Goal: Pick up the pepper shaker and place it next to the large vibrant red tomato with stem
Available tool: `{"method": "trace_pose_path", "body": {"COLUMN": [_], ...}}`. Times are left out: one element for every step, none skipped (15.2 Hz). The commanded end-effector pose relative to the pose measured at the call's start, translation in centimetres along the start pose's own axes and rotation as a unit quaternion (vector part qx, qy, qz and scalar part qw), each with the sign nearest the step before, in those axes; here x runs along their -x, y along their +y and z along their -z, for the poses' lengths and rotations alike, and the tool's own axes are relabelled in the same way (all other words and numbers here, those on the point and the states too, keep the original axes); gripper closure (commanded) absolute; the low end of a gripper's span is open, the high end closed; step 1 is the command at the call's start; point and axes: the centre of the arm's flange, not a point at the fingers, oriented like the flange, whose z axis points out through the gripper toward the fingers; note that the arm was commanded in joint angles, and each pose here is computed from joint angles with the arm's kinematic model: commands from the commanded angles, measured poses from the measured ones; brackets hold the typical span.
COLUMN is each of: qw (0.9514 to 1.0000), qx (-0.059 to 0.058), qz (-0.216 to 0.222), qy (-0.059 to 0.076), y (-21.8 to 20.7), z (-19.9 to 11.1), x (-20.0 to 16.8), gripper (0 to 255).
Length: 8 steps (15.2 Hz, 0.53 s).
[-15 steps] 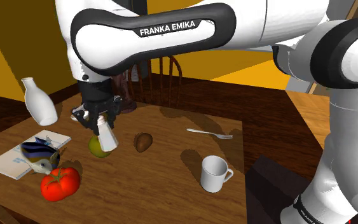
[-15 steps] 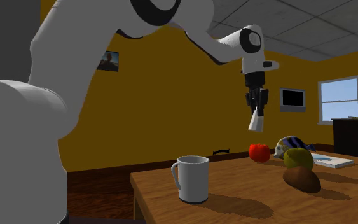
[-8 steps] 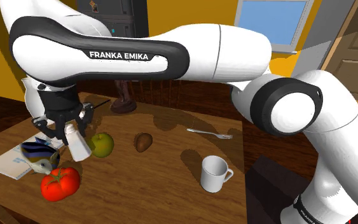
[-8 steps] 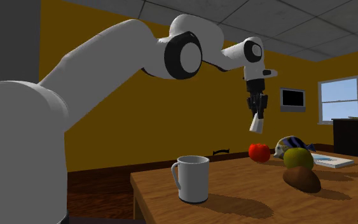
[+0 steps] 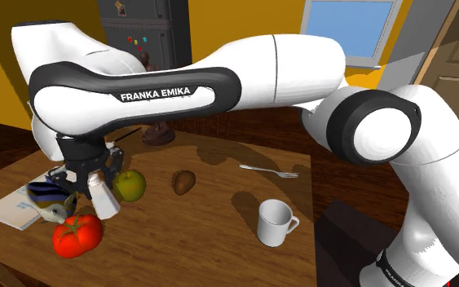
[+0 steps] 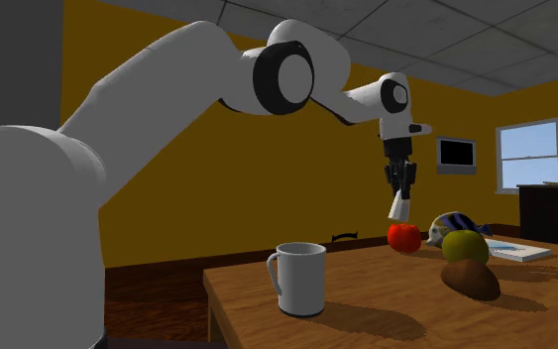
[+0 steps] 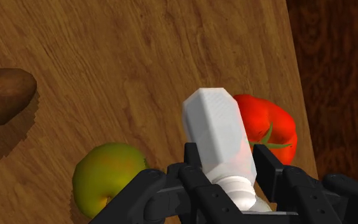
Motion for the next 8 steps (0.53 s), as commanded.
{"method": "trace_pose_path", "body": {"qw": [1.0000,1.0000,1.0000,1.0000,1.0000,1.0000,1.0000,1.0000], "qx": [0.000,0.000,0.000,0.000,0.000,0.000,0.000,0.000], "qz": [0.000,0.000,0.000,0.000,0.000,0.000,0.000,0.000], "qy": [0.000,0.000,0.000,0.000,0.000,0.000,0.000,0.000], "y": [-0.1,-0.1,-0.1,0.0,0.0,0.0,0.0,0.1], "z": [-1.1,-1.7,-2.2,-2.7,-3.2,-3.8,-4.3,-4.8], "x": [0.0,0.1,0.1,0.1,0.2,0.2,0.3,0.3], "gripper": [255,255,255,255,255,255,255,255]}}
